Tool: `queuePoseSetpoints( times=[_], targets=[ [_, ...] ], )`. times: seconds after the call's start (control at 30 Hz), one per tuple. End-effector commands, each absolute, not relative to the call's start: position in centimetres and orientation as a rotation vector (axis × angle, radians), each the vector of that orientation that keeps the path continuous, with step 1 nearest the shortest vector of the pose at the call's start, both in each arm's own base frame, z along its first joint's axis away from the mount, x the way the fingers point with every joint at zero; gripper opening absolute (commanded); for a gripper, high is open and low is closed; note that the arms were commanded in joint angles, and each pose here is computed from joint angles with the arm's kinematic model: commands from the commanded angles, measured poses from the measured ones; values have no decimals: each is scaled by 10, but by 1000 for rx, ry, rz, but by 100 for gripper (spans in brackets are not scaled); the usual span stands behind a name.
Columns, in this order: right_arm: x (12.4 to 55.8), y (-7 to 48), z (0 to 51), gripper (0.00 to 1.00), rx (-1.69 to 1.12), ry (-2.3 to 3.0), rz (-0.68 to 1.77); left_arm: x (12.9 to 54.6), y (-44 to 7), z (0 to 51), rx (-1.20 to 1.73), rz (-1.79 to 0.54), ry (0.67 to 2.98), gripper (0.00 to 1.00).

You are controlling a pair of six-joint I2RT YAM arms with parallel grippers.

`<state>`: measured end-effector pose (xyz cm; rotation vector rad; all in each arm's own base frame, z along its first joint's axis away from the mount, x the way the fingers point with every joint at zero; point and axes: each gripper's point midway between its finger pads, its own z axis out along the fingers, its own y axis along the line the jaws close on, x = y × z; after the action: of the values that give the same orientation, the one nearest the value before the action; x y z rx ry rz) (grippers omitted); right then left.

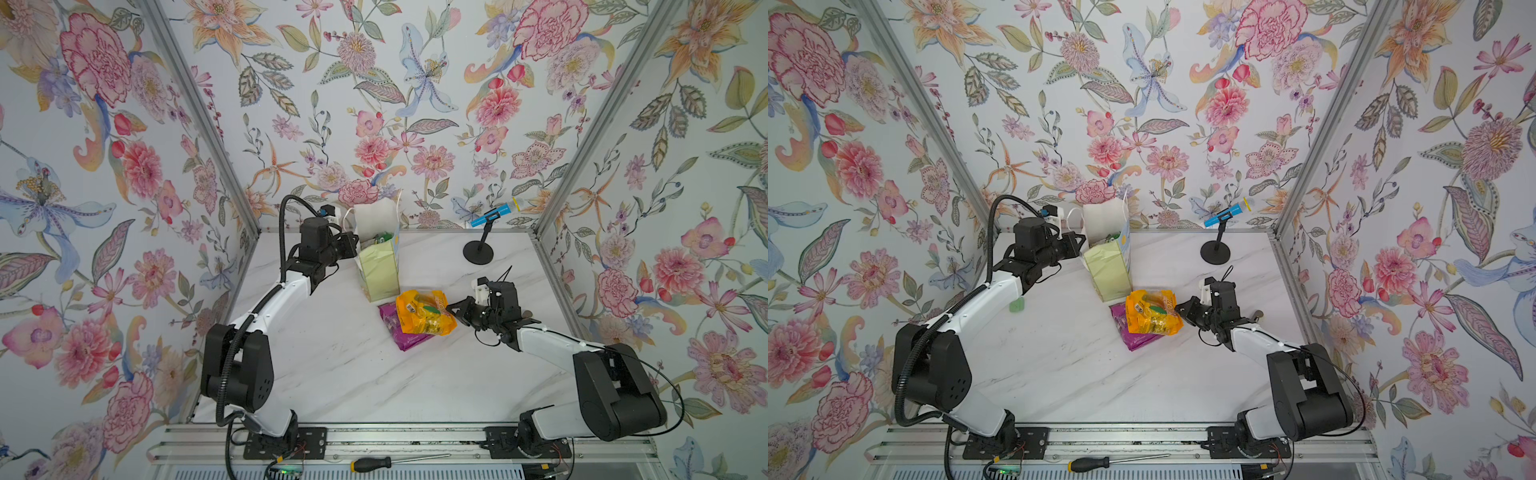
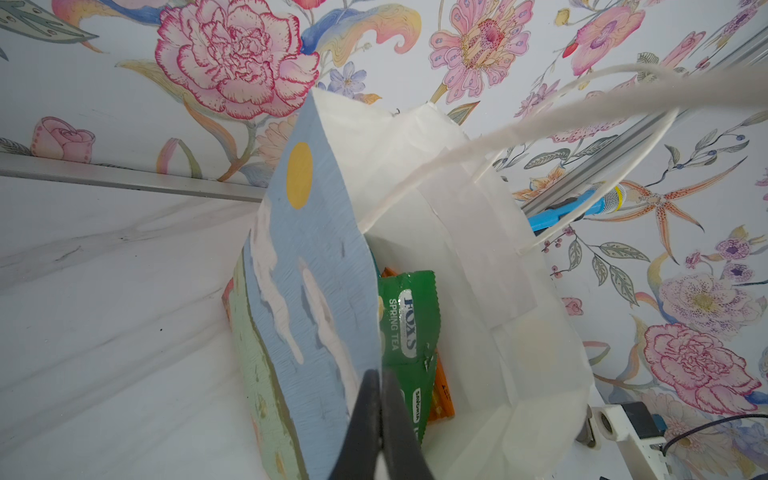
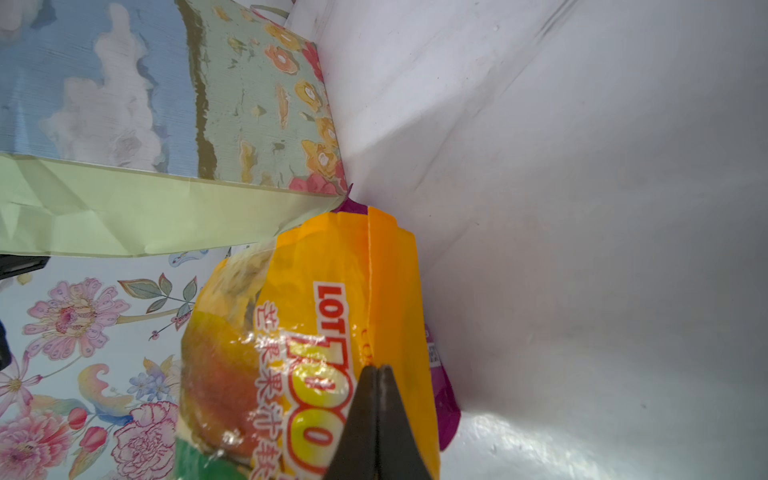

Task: Place the snacks into the paper bag
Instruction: 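Lift the yellow LOT 100 pack and carry it over the paper bag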

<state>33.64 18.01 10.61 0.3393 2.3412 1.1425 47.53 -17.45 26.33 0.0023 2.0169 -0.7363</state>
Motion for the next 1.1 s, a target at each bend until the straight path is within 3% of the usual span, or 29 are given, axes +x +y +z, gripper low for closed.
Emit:
queuePoseSetpoints(
  times=[0.0,0.47,0.87,1.07],
  targets=[
    [345,186,164,0,255,2200,1194,475,-179,285,32,-749,1972,0],
    [369,226,384,0,-92,1816,1111,477,-180,286,39,-758,1964,0],
    [381,301,505,0,-333,1583,1174,479,-181,290,37,-763,1954,0],
    [393,325,536,0,-363,1531,1198,481,-182,290,40,-762,1955,0]
  ],
)
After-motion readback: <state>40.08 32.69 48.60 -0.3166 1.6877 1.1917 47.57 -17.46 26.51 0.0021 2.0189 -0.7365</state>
